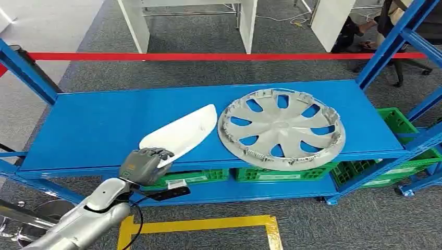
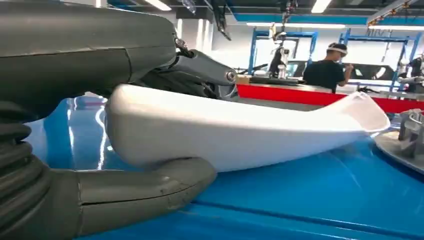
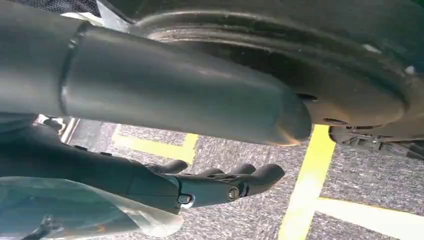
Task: Take the parts from the cabinet and place them on the table.
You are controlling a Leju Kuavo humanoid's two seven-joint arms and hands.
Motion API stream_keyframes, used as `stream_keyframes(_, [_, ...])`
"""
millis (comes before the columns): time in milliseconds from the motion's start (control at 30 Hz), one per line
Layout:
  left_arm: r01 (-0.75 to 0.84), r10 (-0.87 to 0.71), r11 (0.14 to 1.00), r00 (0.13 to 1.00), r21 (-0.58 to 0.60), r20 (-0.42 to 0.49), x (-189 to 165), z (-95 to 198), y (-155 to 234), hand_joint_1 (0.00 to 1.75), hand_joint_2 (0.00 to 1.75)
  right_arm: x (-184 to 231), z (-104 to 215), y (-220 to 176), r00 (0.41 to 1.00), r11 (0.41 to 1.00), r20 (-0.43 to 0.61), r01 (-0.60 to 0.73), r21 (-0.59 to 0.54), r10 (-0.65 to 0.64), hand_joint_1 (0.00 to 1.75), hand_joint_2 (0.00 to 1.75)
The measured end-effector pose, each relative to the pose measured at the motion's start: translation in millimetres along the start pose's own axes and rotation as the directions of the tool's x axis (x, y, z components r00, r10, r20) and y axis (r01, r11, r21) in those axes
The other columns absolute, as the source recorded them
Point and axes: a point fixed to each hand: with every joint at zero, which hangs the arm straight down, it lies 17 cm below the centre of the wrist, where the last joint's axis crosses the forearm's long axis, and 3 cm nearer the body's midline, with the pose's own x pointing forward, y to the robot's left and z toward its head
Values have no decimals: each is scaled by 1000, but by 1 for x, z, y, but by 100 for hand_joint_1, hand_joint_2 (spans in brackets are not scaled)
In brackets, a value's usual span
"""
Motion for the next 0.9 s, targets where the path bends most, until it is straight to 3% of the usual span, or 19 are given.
stream_keyframes(367, [-23,24,999,1000,46,-16,0,0,8,175,175,1,0,-1,1000,1000,4,-3,-6,3,0,0])
stream_keyframes(567, [-53,55,981,998,184,-8,7,-3,43,175,175,1,0,-1,1000,1000,7,3,-10,-3,0,0])
stream_keyframes(733, [78,-130,941,982,328,140,50,2,90,175,175,0,0,-1,1000,1000,11,9,-13,-9,0,0])
stream_keyframes(867, [153,-262,874,948,461,183,77,11,140,175,175,1,0,-1,1000,1000,17,15,-17,-14,0,0])
stream_keyframes(900, [156,-275,858,944,489,182,81,12,152,175,175,1,0,-1,1000,1000,17,15,-18,-15,0,175])
